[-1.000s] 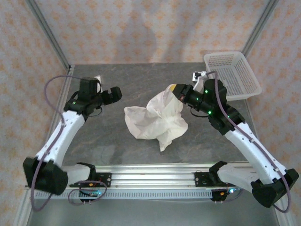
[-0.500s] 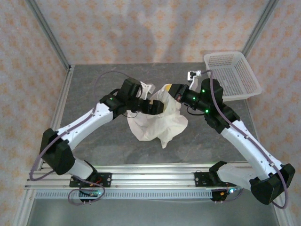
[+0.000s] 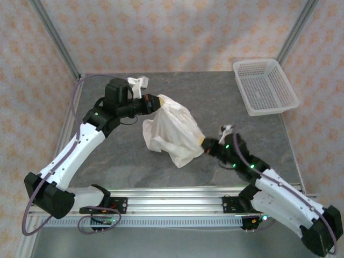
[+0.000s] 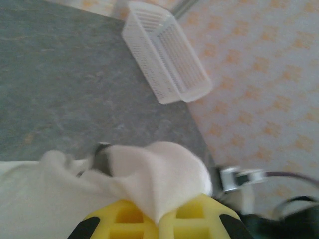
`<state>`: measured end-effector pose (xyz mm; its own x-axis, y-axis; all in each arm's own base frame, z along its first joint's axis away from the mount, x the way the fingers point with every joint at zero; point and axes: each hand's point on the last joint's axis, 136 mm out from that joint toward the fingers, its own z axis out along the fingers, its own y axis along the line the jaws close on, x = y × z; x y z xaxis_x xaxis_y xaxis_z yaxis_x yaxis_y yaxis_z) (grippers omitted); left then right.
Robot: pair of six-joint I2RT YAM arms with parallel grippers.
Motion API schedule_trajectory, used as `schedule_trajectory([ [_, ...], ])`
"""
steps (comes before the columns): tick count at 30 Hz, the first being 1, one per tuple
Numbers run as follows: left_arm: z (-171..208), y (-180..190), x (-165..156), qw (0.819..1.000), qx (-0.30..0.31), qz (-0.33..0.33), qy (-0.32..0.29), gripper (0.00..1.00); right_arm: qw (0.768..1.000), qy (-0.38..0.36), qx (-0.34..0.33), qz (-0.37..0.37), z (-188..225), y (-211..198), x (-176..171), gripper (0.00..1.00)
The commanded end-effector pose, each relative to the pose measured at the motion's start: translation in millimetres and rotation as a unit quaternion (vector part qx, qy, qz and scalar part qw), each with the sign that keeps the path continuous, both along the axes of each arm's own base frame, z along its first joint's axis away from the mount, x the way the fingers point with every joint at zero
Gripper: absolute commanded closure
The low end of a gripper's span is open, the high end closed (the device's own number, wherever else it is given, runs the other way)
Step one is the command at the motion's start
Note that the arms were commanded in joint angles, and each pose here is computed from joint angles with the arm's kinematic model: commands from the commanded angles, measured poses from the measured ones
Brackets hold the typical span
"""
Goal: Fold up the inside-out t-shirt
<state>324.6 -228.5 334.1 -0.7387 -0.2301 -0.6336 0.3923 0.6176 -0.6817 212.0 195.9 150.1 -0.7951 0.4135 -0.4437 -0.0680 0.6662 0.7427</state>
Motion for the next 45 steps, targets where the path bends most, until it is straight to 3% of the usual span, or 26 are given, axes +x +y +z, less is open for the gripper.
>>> schedule_trajectory([
  [1, 14.0, -6.9, -8.4, 0.998, 0.008, -0.045, -0.038, 1.0, 0.997, -0.007, -0.068, 0.048, -34.1, 7.8, -19.6, 0.92],
  [2, 6.9, -6.5, -11.4, 0.998, 0.02, -0.053, -0.034, 1.0, 0.995, -0.001, -0.074, 0.067, -35.0, 11.6, -25.1, 0.88],
  [4, -11.4, -1.3, -18.8, 0.997, 0.052, -0.06, -0.022, 1.0, 0.991, -0.01, -0.103, 0.082, -22.8, 8.3, -26.7, 0.68],
  [7, -36.2, 5.5, -29.7, 0.995, 0.078, -0.064, -0.004, 1.0, 0.981, -0.081, -0.17, 0.048, 12.6, -13.0, -8.1, 0.4],
  [11, -47.5, 2.9, -46.9, 0.994, 0.065, -0.09, 0.002, 1.0, 0.939, -0.216, -0.254, 0.081, 49.5, -5.3, 20.0, 0.33],
  [15, -56.2, 1.1, -67.6, 0.987, 0.092, -0.135, 0.001, 1.0, 0.862, -0.337, -0.349, 0.15, 63.4, 20.9, 48.5, 0.21],
  [19, -68.3, 6.1, -82.9, 0.977, 0.138, -0.164, 0.015, 1.0, 0.805, -0.338, -0.421, 0.244, 45.8, 40.9, 72.9, 0.19],
  [22, -82.9, 16.4, -86.7, 0.969, 0.185, -0.158, 0.03, 1.0, 0.768, -0.318, -0.438, 0.343, 23.0, 66.1, 76.3, 0.19],
  [27, -72.2, 9.8, -95.7, 0.971, 0.163, -0.173, 0.002, 1.0, 0.742, -0.319, -0.401, 0.433, 2.0, 114.3, 81.6, 0.16],
  [30, -55.0, 7.4, -105.0, 0.97, 0.152, -0.186, -0.037, 1.0, 0.733, -0.307, -0.395, 0.462, -11.4, 135.4, 88.2, 0.19],
  [32, -47.4, 13.6, -107.9, 0.969, 0.161, -0.177, -0.062, 1.0, 0.727, -0.288, -0.405, 0.474, -22.8, 138.2, 93.3, 0.3],
  [34, -46.4, 29.6, -105.3, 0.968, 0.192, -0.14, -0.079, 1.0, 0.729, -0.264, -0.432, 0.461, -32.2, 130.0, 104.7, 0.61],
  [36, -49.1, 48.8, -100.1, 0.966, 0.226, -0.09, -0.087, 1.0, 0.752, -0.241, -0.449, 0.418, -30.3, 114.9, 120.6, 0.96],
  [37, -52.6, 61.0, -95.6, 0.964, 0.244, -0.055, -0.085, 1.0, 0.766, -0.234, -0.448, 0.397, -23.2, 106.6, 124.3, 1.0],
  [40, -74.0, 109.7, -76.9, 0.944, 0.317, 0.076, -0.047, 1.0, 0.795, -0.264, -0.412, 0.36, 12.3, 93.8, 111.9, 1.0],
  [42, -99.0, 137.7, -68.1, 0.923, 0.359, 0.134, -0.002, 1.0, 0.822, -0.297, -0.34, 0.346, 46.4, 88.6, 89.2, 1.0],
  [45, -142.1, 150.9, -55.8, 0.913, 0.372, 0.155, 0.069, 1.0, 0.871, -0.319, -0.196, 0.318, 87.6, 78.4, 59.9, 1.0],
])
